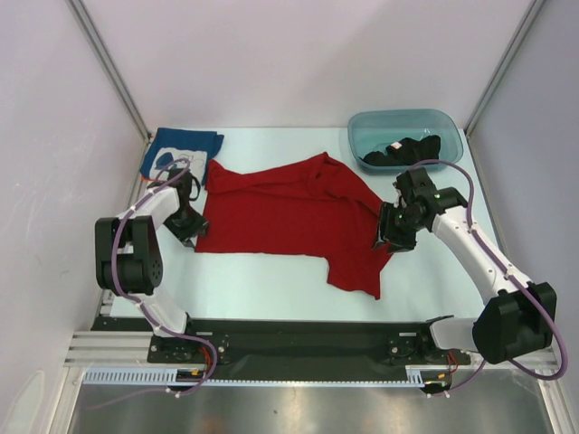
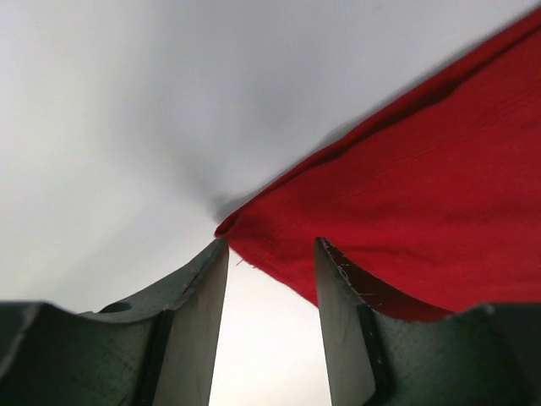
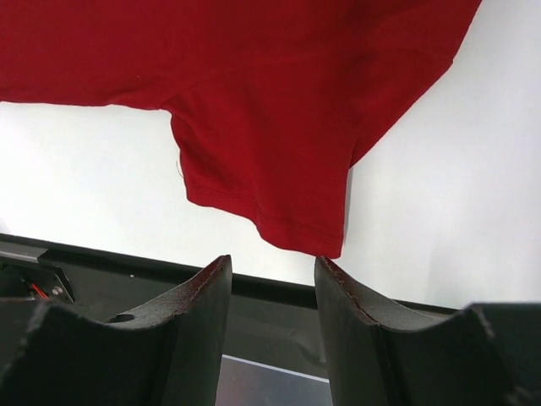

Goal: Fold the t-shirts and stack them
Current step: Flatten the tshirt out

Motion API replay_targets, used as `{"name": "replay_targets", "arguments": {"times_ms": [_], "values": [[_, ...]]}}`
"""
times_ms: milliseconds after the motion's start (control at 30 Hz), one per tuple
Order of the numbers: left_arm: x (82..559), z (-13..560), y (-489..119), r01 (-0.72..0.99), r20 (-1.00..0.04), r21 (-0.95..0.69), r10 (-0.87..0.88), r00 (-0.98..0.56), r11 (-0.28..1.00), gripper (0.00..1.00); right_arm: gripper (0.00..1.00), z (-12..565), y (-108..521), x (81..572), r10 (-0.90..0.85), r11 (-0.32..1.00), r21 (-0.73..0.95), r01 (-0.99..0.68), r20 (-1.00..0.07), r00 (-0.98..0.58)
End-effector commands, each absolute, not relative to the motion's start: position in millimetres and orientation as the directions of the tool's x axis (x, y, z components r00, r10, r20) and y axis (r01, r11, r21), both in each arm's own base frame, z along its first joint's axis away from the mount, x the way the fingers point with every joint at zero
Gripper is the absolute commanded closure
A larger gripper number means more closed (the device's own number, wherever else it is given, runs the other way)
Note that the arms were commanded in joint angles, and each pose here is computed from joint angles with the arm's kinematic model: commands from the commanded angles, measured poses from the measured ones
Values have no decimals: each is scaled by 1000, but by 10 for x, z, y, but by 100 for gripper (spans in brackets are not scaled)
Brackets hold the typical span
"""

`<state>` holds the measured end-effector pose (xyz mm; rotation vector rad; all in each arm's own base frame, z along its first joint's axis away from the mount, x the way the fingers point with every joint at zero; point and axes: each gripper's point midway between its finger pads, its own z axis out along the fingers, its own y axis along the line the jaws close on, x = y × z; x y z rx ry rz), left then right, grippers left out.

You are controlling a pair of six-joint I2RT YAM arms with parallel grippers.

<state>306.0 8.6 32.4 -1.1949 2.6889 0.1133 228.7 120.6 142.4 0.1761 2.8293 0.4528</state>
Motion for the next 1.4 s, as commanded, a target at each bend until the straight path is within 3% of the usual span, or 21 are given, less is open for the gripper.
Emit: {"name": "replay_targets", "arguments": {"times_ms": [0, 267, 433, 533, 567, 633, 800, 1067, 1367], "values": [[2881, 255, 44, -794, -172, 11, -781, -600, 608, 50, 50, 1493, 1187, 2257, 168, 939, 335, 72, -265, -950], [2937, 181, 123, -813, -195, 48, -793, -577, 580, 50, 50, 1446, 1151, 2230, 173, 939, 335, 81, -254, -952], [2965, 157, 257, -828, -226, 58, -801, -554, 557, 57, 50, 1391, 1135, 2172, 179, 938, 336, 91, -242, -954], [2958, 170, 287, -826, -238, 60, -796, -557, 560, 75, 50, 1272, 1116, 2087, 177, 941, 322, 105, -202, -963], [2968, 183, 292, -823, -244, 55, -792, -560, 565, 89, 50, 1182, 1100, 2023, 175, 943, 312, 115, -170, -970], [2960, 234, 321, -815, -263, 57, -778, -570, 577, 99, 49, 1049, 1120, 1933, 169, 941, 313, 130, -102, -980], [2900, 367, 402, -797, -315, 65, -745, -588, 601, 100, 47, 716, 1261, 1710, 153, 919, 360, 161, 52, -987], [2927, 814, 663, -799, -483, 60, -684, -547, 598, 100, 53, 541, 1485, 1854, 163, 891, 425, 161, 33, -986], [2967, 620, 601, -793, -423, 54, -706, -568, 607, 100, 55, 346, 1467, 1680, 163, 898, 401, 181, 79, -983]]}}
